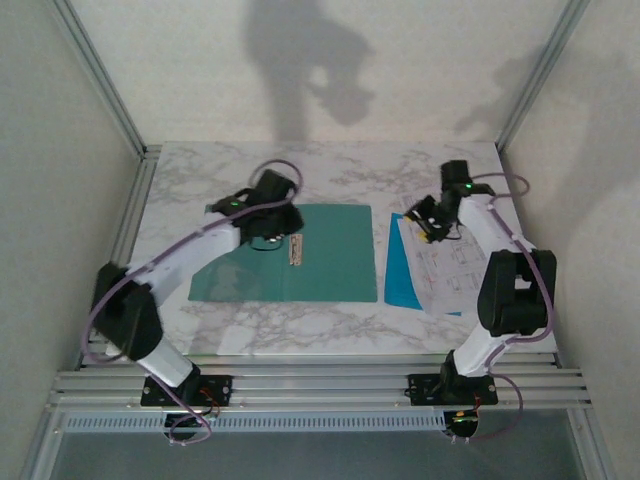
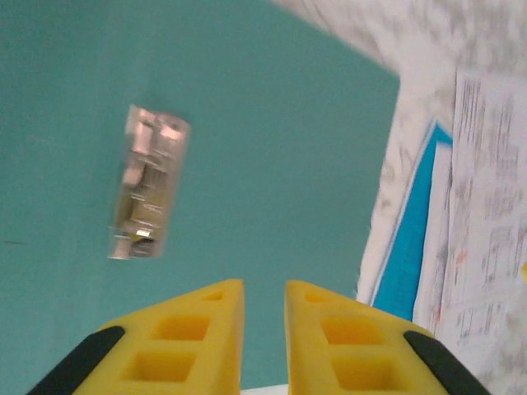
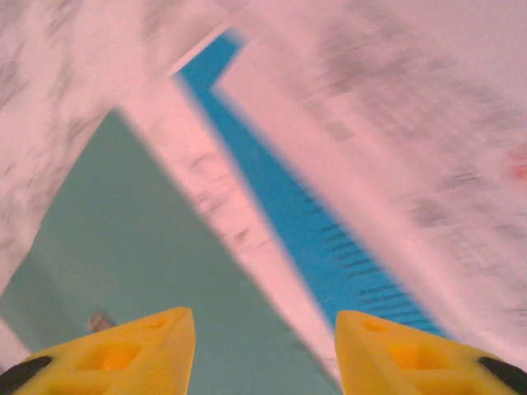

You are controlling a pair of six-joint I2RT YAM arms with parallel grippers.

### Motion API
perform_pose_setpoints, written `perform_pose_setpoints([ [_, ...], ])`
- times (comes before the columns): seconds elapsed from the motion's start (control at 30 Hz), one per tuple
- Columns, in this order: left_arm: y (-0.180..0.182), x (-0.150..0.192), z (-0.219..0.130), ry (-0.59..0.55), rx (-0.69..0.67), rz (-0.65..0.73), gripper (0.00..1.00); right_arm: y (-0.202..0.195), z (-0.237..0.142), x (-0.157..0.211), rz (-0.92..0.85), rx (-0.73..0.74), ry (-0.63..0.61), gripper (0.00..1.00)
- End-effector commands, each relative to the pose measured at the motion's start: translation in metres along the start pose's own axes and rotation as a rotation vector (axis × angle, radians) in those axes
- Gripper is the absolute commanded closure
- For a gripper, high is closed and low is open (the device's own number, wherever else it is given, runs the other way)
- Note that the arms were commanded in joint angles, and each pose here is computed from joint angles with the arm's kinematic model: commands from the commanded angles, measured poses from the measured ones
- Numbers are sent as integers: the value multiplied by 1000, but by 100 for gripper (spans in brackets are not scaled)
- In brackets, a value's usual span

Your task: Put the files into the folder

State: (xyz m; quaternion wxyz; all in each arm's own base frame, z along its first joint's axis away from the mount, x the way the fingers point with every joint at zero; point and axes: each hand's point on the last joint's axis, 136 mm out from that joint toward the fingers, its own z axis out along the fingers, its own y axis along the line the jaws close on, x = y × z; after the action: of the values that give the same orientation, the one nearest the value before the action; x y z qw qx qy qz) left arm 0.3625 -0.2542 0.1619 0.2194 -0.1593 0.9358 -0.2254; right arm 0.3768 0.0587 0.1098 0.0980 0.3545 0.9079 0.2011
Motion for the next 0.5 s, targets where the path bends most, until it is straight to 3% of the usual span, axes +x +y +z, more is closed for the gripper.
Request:
perform_pose_setpoints([
  [0.0, -44, 33, 38, 102, 82, 75, 84, -51, -1, -1, 91, 106, 18, 51],
  [0.1, -58, 67, 74, 195, 74, 136, 87, -84, 0, -11, 191, 136, 10, 51],
  [0.27, -79, 113, 107, 302, 108, 202, 87, -121, 3, -17, 287, 166, 8, 51],
  [0.47, -72, 150, 134, 375, 64, 240, 90, -154, 2, -14, 340, 238, -1, 51],
])
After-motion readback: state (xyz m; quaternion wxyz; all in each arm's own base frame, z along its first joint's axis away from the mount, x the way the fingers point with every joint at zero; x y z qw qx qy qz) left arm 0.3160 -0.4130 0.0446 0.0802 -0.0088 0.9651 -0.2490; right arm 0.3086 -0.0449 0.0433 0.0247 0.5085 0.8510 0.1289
